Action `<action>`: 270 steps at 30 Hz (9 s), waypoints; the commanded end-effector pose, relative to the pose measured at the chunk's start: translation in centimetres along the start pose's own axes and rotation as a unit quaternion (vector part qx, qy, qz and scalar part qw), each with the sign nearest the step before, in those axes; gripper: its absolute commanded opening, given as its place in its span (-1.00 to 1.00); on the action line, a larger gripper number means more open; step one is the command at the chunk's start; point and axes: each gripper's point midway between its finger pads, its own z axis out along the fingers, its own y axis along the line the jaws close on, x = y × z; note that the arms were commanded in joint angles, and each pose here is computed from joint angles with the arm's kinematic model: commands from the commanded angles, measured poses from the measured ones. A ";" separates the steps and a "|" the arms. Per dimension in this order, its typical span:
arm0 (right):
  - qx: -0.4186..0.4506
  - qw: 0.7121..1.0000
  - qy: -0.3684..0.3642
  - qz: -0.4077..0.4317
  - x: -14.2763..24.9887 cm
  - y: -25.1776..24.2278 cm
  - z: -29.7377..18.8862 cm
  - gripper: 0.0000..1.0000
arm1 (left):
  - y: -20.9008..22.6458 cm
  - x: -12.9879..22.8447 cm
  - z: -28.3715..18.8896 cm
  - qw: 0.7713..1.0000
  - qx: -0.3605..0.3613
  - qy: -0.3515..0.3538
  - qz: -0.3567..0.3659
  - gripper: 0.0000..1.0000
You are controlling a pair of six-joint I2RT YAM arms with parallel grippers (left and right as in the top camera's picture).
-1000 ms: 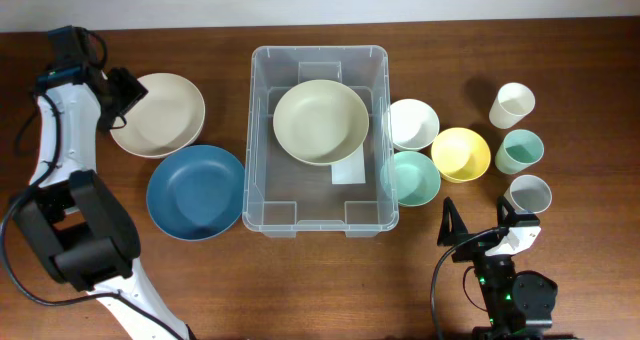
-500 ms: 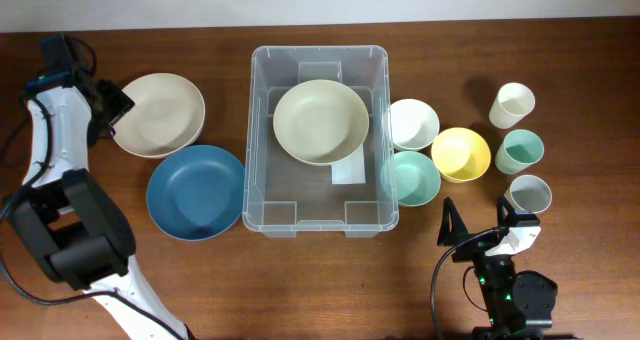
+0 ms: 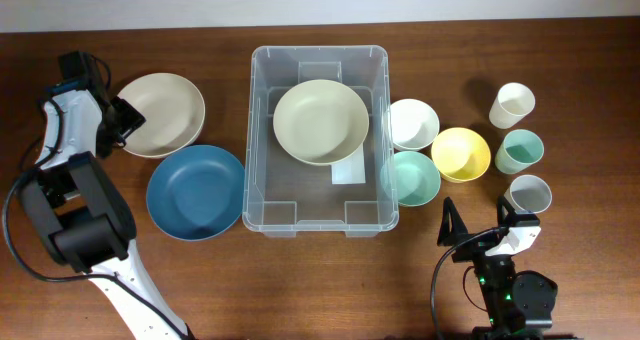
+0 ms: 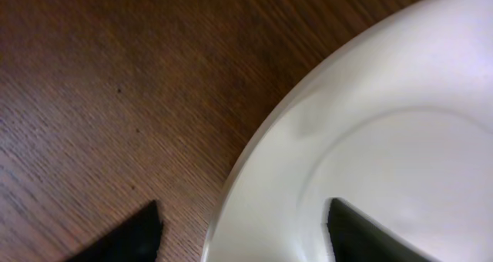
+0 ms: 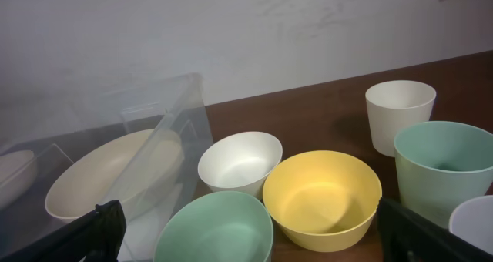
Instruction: Pack container
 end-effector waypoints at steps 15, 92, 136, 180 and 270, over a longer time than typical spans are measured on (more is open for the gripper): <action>-0.001 1.000 0.003 0.004 0.3 0.0 0.0 0.98 | 0.6 0.1 0.5 1.000 -0.009 0.006 0.003 -0.56; -0.001 1.000 0.003 0.004 0.3 0.0 0.0 0.97 | -24.3 18.6 -16.8 0.906 0.175 -0.005 0.385 -0.99; -0.001 1.000 0.003 0.004 0.3 0.0 0.0 0.97 | -24.5 29.0 -22.3 0.840 0.176 0.029 0.512 -0.98; -0.001 1.000 0.003 0.004 0.3 0.0 0.0 0.98 | -5.1 15.5 -13.9 0.968 0.060 0.126 0.209 -0.99; -0.001 1.000 0.003 0.004 0.3 0.0 0.0 0.98 | 3.7 2.4 -10.5 0.990 0.075 -0.100 0.063 0.60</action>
